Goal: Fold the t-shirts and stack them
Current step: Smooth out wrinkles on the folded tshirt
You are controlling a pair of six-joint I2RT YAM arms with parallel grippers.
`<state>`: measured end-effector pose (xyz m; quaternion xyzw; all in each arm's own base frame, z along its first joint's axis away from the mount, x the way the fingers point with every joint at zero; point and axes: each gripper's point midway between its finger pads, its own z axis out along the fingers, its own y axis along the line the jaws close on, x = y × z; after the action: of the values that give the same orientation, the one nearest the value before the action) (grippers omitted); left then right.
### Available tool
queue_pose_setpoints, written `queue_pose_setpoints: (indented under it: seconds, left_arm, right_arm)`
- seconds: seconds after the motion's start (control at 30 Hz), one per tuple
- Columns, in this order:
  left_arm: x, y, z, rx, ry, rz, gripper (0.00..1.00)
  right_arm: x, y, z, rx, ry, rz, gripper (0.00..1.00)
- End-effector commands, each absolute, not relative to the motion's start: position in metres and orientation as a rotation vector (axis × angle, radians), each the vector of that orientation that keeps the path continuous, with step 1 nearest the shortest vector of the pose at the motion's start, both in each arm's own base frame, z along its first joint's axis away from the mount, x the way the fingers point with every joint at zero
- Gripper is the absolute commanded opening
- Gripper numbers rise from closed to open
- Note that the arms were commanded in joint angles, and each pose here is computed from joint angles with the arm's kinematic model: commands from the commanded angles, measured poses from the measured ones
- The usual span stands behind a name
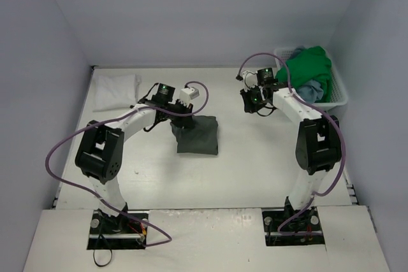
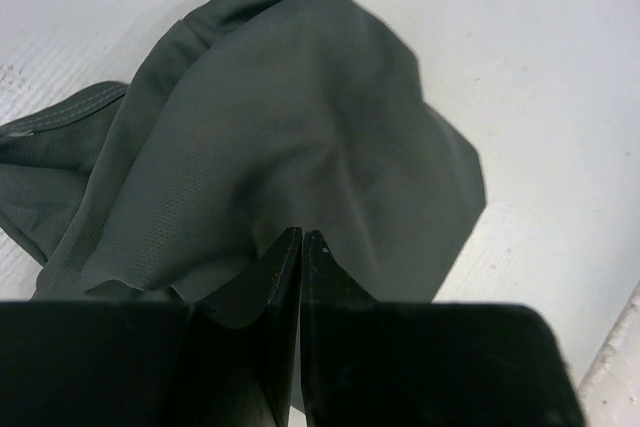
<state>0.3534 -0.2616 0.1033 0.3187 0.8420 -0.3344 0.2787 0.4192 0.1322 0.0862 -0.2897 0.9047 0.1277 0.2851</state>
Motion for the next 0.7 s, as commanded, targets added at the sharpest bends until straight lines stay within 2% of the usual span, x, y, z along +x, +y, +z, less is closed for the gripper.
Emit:
queue_pose_setpoints:
  seconds: [0.0, 0.17, 0.43, 0.67]
  left_arm:
    - [0.371, -0.263, 0.114, 0.897, 2.174, -0.822, 0.00]
    - [0.391, -0.248, 0.098, 0.879, 2.205, -0.650, 0.00]
    - [0.400, -0.241, 0.082, 0.858, 2.246, -0.567, 0.00]
    - [0.398, -0.234, 0.044, 0.832, 2.481, -0.507, 0.00]
  right_arm:
    - [0.422, 0.136, 0.099, -0.768, 2.383, 0.355, 0.00]
    - [0.419, 0.137, 0.101, -0.774, 2.377, 0.370, 0.00]
    - [0.415, 0.142, 0.100, -0.788, 2.374, 0.390, 0.00]
    - [0.415, 0.146, 0.103, -0.798, 2.365, 0.397, 0.00]
